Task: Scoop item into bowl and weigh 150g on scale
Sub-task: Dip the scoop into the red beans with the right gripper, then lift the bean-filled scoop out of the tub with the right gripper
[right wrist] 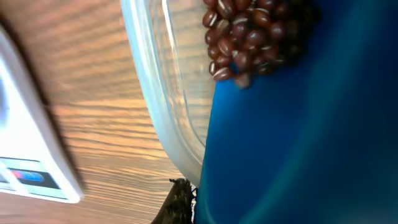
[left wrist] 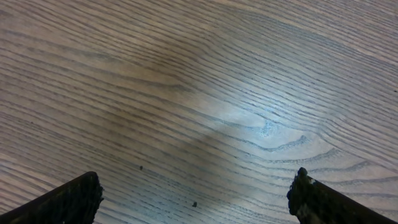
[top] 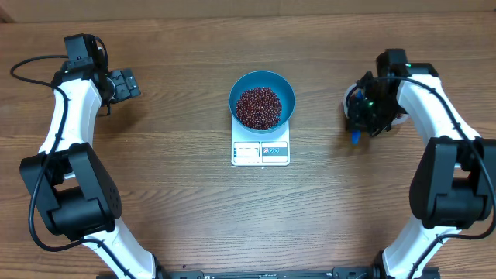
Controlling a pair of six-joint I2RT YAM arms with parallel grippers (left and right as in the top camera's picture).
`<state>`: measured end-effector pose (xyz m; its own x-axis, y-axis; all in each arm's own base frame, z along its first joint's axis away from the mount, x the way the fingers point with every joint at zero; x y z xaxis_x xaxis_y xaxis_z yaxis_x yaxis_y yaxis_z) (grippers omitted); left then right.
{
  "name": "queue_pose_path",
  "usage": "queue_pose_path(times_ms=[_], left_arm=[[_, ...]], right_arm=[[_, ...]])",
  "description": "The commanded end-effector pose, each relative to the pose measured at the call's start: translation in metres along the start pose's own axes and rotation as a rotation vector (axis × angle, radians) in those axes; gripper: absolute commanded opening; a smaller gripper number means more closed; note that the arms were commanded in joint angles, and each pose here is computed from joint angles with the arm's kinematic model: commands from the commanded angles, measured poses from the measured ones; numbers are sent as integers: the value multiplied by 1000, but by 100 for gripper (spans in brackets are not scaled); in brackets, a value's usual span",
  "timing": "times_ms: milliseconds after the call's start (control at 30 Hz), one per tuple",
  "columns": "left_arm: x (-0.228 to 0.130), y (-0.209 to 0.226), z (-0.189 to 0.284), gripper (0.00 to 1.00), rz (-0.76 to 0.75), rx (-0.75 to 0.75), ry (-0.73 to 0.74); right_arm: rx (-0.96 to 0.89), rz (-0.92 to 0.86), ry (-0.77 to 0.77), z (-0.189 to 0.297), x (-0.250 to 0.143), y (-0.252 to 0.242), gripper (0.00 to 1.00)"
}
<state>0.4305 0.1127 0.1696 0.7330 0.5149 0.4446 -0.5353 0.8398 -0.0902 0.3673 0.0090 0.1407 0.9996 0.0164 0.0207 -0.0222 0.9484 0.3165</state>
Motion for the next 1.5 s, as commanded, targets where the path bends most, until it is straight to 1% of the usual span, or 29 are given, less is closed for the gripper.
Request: queue_pose_path(times_ms=[0, 67, 333, 633, 933, 1033, 1167, 1200, 1233, 1333, 1467], left_arm=[[3, -1, 2, 100, -6, 6, -16], [3, -1, 2, 99, -6, 6, -16], [3, -1, 2, 100, -6, 6, -16], [3, -1, 2, 100, -6, 6, -16], [3, -1, 2, 100, -6, 6, -16], [3, -1, 2, 100, -6, 6, -16], [3, -1, 2, 100, -6, 6, -16], [3, -1, 2, 100, -6, 6, -16], [3, -1, 2, 100, -6, 6, -16], [3, -1, 2, 99, -6, 7, -16], [3, -1, 2, 100, -6, 7, -16]], right_arm=[[328, -75, 34, -14, 0, 18, 4], [386, -92, -4, -9, 4, 12, 4], [489, -161, -113, 15, 19, -9, 4], [486, -179, -220, 50, 34, -28, 4], [560, -267, -204, 61, 26, -41, 4], [542, -294, -175, 61, 19, -47, 4], [432, -333, -92, 55, 6, -52, 6], [428, -335, -87, 55, 5, -52, 6], [442, -309, -96, 56, 6, -51, 4], [535, -221, -134, 60, 8, -44, 4], [543, -204, -148, 63, 6, -49, 4]])
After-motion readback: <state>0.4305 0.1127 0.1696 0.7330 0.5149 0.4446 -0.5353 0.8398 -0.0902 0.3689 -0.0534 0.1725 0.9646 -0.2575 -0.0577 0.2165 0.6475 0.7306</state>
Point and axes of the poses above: each gripper's point midway between its finger pads, its own z axis back along the fingers, its own y axis along the line the jaws close on, x = y × z, the point moved 9 cm from there along z, back along the fingers, and after that the axes turned 10 degrees about z, right-handed, at the moved point
